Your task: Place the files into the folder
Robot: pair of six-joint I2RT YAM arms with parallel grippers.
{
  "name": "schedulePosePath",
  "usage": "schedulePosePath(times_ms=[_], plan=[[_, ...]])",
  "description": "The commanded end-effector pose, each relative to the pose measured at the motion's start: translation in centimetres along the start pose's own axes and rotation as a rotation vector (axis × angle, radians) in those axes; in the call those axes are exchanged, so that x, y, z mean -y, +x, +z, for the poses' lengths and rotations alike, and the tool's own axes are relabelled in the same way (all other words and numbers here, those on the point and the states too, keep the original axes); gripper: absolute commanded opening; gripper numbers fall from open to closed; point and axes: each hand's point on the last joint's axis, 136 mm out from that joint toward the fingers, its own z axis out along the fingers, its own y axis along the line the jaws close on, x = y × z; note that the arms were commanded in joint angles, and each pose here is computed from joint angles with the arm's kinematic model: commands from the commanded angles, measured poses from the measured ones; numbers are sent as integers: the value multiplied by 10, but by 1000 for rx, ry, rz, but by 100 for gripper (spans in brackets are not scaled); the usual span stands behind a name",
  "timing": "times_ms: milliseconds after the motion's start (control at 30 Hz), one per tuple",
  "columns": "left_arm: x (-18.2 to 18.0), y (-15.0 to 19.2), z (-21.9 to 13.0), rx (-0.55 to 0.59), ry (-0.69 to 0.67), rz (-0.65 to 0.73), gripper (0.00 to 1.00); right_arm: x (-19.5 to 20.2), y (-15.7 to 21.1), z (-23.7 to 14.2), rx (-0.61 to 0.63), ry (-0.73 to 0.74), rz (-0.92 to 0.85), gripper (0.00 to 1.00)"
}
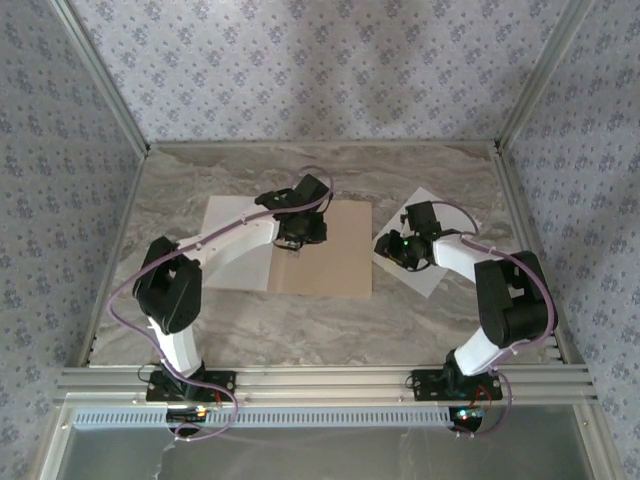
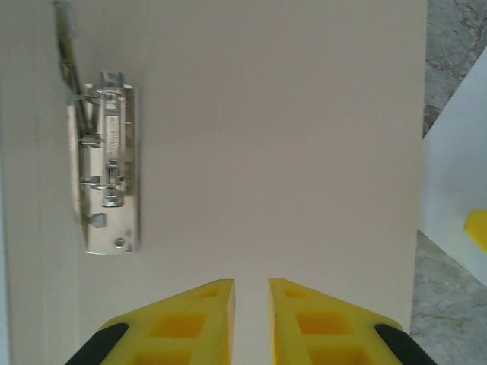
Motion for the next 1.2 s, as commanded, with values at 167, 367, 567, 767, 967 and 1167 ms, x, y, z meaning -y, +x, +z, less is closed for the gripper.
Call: schedulePosePath(times_ms=[167, 367, 567, 767, 967, 1167], plan=[[28, -1, 1, -7, 70, -4, 19, 45, 29, -9, -53, 95, 75, 37], [53, 5, 5, -21, 101, 42, 19, 70, 52, -32, -96, 136, 96, 37], [83, 6, 19, -35, 141, 86, 19, 77, 55, -60, -56, 94, 123, 37], [124, -8, 42, -30, 178, 176, 32, 71, 28, -93, 71, 94, 105, 41], [151, -27, 67, -2, 200, 256, 49, 93, -11, -114, 240, 55, 221, 45], [173, -36, 93, 14, 211, 366, 64, 117, -41, -125, 349, 60, 299, 53]])
